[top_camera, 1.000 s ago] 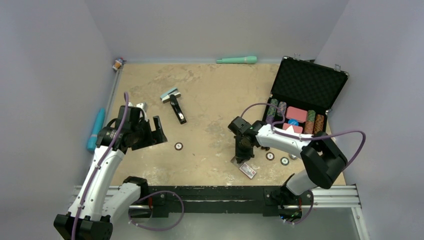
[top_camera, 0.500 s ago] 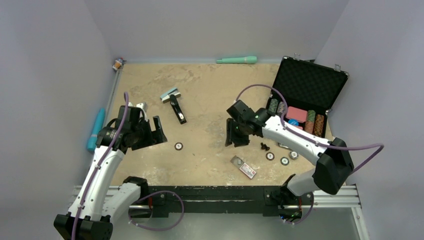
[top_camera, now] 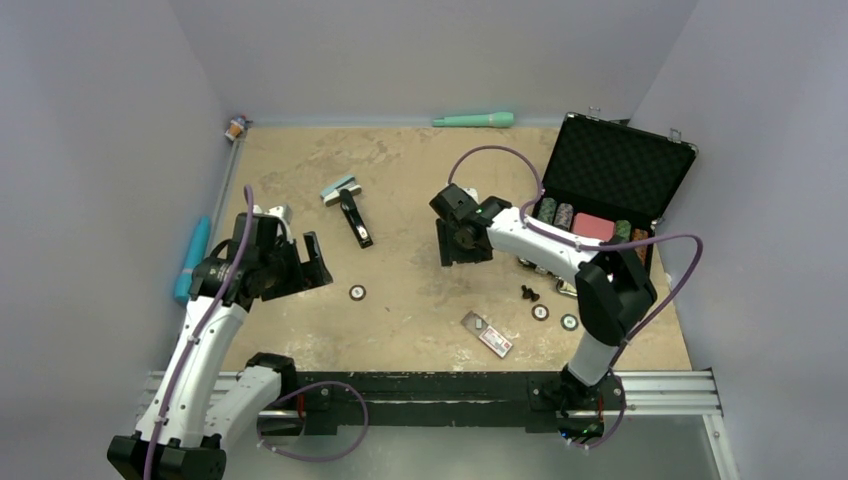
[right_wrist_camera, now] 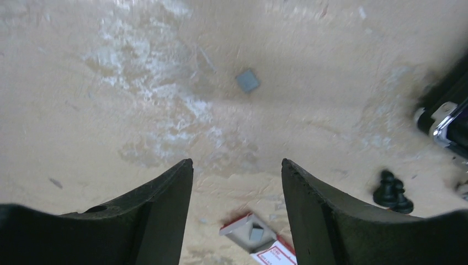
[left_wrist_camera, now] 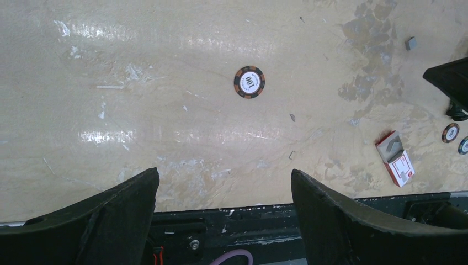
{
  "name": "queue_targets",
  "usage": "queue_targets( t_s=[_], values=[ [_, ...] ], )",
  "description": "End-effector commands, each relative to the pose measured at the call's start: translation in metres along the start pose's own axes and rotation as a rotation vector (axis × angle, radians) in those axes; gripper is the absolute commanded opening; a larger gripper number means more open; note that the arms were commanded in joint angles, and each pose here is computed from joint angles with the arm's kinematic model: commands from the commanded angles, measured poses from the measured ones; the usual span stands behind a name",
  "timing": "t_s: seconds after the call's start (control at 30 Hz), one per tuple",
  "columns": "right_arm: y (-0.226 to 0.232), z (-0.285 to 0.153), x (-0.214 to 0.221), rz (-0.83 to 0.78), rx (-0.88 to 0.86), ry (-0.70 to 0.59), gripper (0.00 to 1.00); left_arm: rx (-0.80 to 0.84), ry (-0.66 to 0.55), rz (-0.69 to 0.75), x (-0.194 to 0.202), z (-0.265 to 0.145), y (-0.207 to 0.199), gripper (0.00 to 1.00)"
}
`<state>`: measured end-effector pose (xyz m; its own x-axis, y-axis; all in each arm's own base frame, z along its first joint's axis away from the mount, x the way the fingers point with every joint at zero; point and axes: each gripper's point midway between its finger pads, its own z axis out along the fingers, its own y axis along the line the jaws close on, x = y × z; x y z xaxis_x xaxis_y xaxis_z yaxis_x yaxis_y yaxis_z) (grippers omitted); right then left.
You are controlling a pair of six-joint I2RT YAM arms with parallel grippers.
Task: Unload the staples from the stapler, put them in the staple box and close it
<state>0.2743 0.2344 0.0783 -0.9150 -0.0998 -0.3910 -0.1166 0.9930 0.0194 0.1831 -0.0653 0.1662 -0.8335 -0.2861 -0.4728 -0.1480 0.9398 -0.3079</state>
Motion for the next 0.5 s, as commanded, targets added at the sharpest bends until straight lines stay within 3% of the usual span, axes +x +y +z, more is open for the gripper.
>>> queue_targets(
  t_s=[0.0,0.1,0.23,0.27,0.3,0.47],
  values=[
    [-0.005,-0.017,-0.063,-0.027,0.039,-0.267,0.64,0.0,-0.051,-0.011,-0.008,-0.002,0.001,0.92],
    [-0.01,-0.013,-0.072,-0.047,0.076,-0.288,0.68,-0.001,-0.053,-0.012,-0.008,-0.002,0.001,0.92],
    [-0.01,0.001,-0.072,-0.016,0.045,-0.175,0.77,0.006,-0.063,-0.009,-0.008,-0.004,0.001,0.92],
    [-0.007,0.004,-0.071,-0.012,0.013,-0.156,0.93,0.007,-0.063,-0.009,-0.008,-0.004,0.0,0.92],
    [-0.002,0.006,-0.071,-0.012,-0.033,-0.145,0.98,0.008,-0.064,-0.009,-0.008,-0.004,0.0,0.92],
    [0.005,0.008,-0.074,-0.006,-0.136,-0.127,0.99,0.014,-0.061,-0.007,-0.009,-0.004,-0.001,0.92]
  ],
)
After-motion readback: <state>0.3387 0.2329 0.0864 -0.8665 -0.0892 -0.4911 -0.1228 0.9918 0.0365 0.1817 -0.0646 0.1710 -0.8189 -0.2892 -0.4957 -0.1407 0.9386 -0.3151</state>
